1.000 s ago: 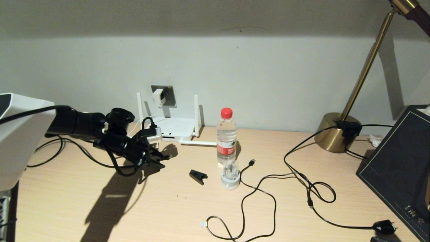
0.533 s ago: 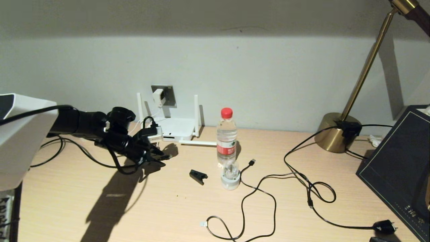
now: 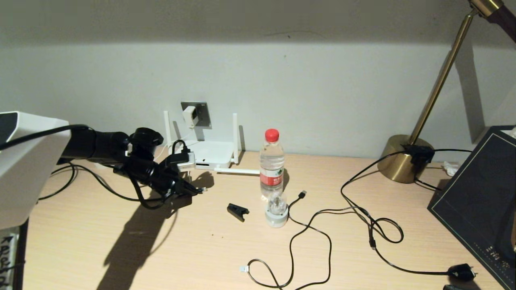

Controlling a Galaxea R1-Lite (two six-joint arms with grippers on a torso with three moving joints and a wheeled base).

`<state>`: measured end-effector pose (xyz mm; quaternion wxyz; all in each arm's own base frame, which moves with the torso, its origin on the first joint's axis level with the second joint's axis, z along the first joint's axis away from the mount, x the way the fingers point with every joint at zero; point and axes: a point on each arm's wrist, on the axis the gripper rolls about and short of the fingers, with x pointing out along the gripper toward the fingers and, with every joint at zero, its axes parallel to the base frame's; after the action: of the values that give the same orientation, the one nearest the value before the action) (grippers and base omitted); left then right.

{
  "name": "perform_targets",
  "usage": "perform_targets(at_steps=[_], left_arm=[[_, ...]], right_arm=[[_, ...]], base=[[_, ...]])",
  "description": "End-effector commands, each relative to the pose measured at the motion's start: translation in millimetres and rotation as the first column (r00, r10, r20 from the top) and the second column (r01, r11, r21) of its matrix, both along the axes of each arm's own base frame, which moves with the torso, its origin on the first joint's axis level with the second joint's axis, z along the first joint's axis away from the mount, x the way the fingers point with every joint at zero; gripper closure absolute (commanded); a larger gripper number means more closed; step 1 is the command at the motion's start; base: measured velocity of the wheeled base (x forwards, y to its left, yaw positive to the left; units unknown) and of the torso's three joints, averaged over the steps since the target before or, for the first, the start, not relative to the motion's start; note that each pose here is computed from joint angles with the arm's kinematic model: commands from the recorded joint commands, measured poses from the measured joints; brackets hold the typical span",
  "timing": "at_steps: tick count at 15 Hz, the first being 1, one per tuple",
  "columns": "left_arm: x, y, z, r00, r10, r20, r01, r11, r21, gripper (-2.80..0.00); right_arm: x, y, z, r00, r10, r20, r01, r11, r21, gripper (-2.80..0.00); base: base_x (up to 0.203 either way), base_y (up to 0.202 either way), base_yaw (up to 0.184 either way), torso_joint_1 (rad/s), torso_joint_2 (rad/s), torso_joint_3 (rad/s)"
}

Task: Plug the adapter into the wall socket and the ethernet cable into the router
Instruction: Hand it to the other hand

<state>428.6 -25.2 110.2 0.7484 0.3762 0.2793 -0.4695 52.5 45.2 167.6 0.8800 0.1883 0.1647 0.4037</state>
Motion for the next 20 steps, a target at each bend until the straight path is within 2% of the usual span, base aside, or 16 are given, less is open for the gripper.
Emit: perform_targets(at_steps=[1, 4, 6, 8, 11, 13, 15, 18, 20], left_arm=[[-1, 0, 5, 1.000, -0.006, 0.012, 0.006, 1.000, -0.003, 0.00], [-8, -1, 19, 1.000, -0.011, 0.027, 0.011, 1.000, -0.002, 0.00], [-16, -5, 36, 0.998, -0.021, 0.051, 0.022, 1.000, -0.002, 0.00], [-27, -11, 59, 0.994, -0.039, 0.097, 0.039, 0.999, -0.004, 0.00], [-44, -29, 92, 0.979, -0.086, 0.185, 0.089, 0.996, -0.007, 0.00], [-62, -44, 117, 0.959, -0.128, 0.252, 0.135, 0.991, -0.008, 0.00], [-87, -62, 141, 0.926, -0.181, 0.332, 0.194, 0.981, -0.006, 0.00], [-126, -90, 144, 0.862, -0.257, 0.437, 0.289, 0.957, -0.005, 0.00], [-154, -97, 142, 0.837, -0.277, 0.471, 0.317, 0.948, -0.006, 0.00]], right_arm=[[0, 0, 0, 1.000, 0.002, -0.001, -0.002, 1.000, 0.002, 0.00], [3, 2, 3, 1.000, 0.001, -0.011, -0.001, 1.000, 0.003, 0.00], [8, 6, 12, 0.999, -0.005, -0.039, 0.006, 0.999, 0.039, 0.00], [18, 13, 22, 0.996, -0.010, -0.086, 0.016, 0.997, 0.071, 0.00], [41, 30, 32, 0.989, -0.014, -0.146, 0.021, 0.999, 0.046, 0.00], [61, 45, 40, 0.971, -0.006, -0.238, 0.010, 1.000, 0.018, 0.00], [78, 58, 52, 0.941, 0.008, -0.338, 0.002, 1.000, 0.027, 0.00], [95, 72, 66, 0.892, 0.022, -0.452, -0.010, 1.000, 0.029, 0.00], [108, 85, 76, 0.880, 0.036, -0.473, -0.018, 0.999, 0.042, 0.00]], base=[[0.000, 0.000, 0.000, 0.000, 0.00, 0.000], [0.000, 0.000, 0.000, 0.000, 0.00, 0.000], [0.000, 0.000, 0.000, 0.000, 0.00, 0.000], [0.000, 0.000, 0.000, 0.000, 0.00, 0.000], [0.000, 0.000, 0.000, 0.000, 0.00, 0.000], [0.000, 0.000, 0.000, 0.000, 0.00, 0.000], [0.000, 0.000, 0.000, 0.000, 0.00, 0.000], [0.000, 0.000, 0.000, 0.000, 0.00, 0.000], [0.000, 0.000, 0.000, 0.000, 0.00, 0.000]])
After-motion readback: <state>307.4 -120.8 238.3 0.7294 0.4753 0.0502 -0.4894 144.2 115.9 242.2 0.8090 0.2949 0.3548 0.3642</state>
